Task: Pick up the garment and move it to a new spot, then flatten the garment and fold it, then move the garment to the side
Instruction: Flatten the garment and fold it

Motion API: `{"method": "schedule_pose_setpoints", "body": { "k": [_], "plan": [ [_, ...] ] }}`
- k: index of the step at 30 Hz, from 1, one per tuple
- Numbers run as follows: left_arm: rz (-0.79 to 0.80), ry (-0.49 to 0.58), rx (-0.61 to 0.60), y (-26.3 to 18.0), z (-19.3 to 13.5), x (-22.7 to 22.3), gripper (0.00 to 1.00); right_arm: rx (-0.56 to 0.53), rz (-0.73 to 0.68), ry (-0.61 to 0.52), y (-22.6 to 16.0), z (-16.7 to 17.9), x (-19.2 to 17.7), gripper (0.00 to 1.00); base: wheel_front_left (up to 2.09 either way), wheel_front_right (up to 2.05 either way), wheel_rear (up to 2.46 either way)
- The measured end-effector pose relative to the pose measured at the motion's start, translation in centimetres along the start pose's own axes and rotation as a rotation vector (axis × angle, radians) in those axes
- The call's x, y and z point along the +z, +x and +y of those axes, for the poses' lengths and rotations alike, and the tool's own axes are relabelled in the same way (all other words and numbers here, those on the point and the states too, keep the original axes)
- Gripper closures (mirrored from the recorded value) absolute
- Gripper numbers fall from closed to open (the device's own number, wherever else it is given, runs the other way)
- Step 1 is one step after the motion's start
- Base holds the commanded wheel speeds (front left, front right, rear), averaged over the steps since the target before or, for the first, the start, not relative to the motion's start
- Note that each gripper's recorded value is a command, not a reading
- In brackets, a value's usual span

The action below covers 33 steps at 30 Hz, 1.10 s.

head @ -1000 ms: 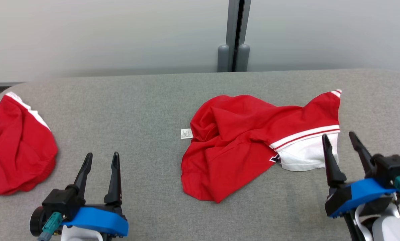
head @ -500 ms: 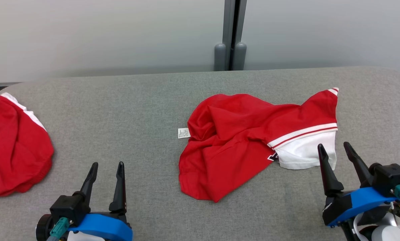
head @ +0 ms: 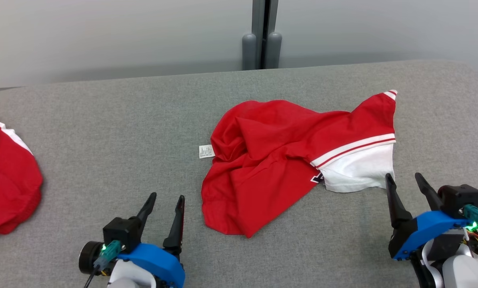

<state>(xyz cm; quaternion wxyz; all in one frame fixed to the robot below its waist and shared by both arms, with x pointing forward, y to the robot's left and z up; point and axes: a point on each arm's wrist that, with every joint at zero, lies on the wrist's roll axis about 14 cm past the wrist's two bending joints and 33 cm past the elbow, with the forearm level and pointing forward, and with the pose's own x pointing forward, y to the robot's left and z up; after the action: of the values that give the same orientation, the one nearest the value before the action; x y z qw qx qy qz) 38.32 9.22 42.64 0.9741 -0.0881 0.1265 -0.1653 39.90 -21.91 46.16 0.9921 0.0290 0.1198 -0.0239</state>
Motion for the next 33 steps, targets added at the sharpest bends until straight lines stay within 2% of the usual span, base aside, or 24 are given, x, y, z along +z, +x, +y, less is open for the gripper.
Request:
{"method": "schedule_pose_setpoints", "body": {
  "k": [9, 13, 20, 21, 22, 23, 24, 26, 27, 28, 33],
  "plan": [
    [0.193, -0.005, -0.107, 2.7, -2.5, -4.3, 0.0, -0.047, 0.139, -0.016, 2.1, -1.5, -3.6, 0.0, 0.0, 0.0, 0.0],
    [0.268, -0.008, -0.118, 3.6, -2.7, -5.9, 0.0, -0.047, 0.178, -0.023, 3.1, -1.5, -4.7, 0.0, 0.0, 0.0, 0.0],
    [0.319, -0.003, -0.135, 5.1, -2.8, -7.1, 0.0, -0.021, 0.228, -0.03, 4.4, -0.7, -6.4, 0.0, 0.0, 0.0, 0.0],
    [0.324, -0.001, -0.138, 5.2, -2.9, -7.2, 0.19, -0.02, 0.239, -0.028, 4.5, -0.7, -6.7, 0.0, 0.0, 0.0, 0.0],
    [0.333, 0.001, -0.148, 5.2, -3.0, -7.4, 0.55, -0.019, 0.242, -0.027, 4.6, -0.7, -6.9, 0.0, 0.0, 0.0, 0.0],
    [0.336, 0.003, -0.152, 5.3, -3.1, -7.5, 0.69, -0.019, 0.25, -0.024, 4.6, -0.7, -7.1, 0.0, 0.0, 0.0, 0.0],
    [0.341, 0.005, -0.155, 5.3, -3.1, -7.6, 1.0, -0.019, 0.252, -0.023, 4.7, -0.7, -7.3, 0.2, 0.0, 0.0, 0.0],
    [0.357, 0.002, -0.165, 5.3, -3.3, -7.8, 1.0, -0.013, 0.263, -0.022, 4.8, -0.4, -7.6, 0.53, 0.0, 0.0, 0.0],
    [0.362, -0.005, -0.172, 5.3, -3.6, -7.9, 1.0, -0.009, 0.262, -0.022, 4.8, -0.3, -7.7, 0.88, 0.0, 0.0, 0.0],
    [0.366, -0.008, -0.172, 5.2, -3.6, -8.0, 1.0, -0.007, 0.257, -0.017, 4.9, -0.2, -7.7, 1.0, 0.0, 0.0, 0.0],
    [0.333, -0.053, -0.176, 5.0, -4.0, -7.3, 1.0, -0.003, 0.179, 0.033, 5.4, 0.2, -5.9, 1.0, 0.0, 0.0, 0.0]
  ]
}}
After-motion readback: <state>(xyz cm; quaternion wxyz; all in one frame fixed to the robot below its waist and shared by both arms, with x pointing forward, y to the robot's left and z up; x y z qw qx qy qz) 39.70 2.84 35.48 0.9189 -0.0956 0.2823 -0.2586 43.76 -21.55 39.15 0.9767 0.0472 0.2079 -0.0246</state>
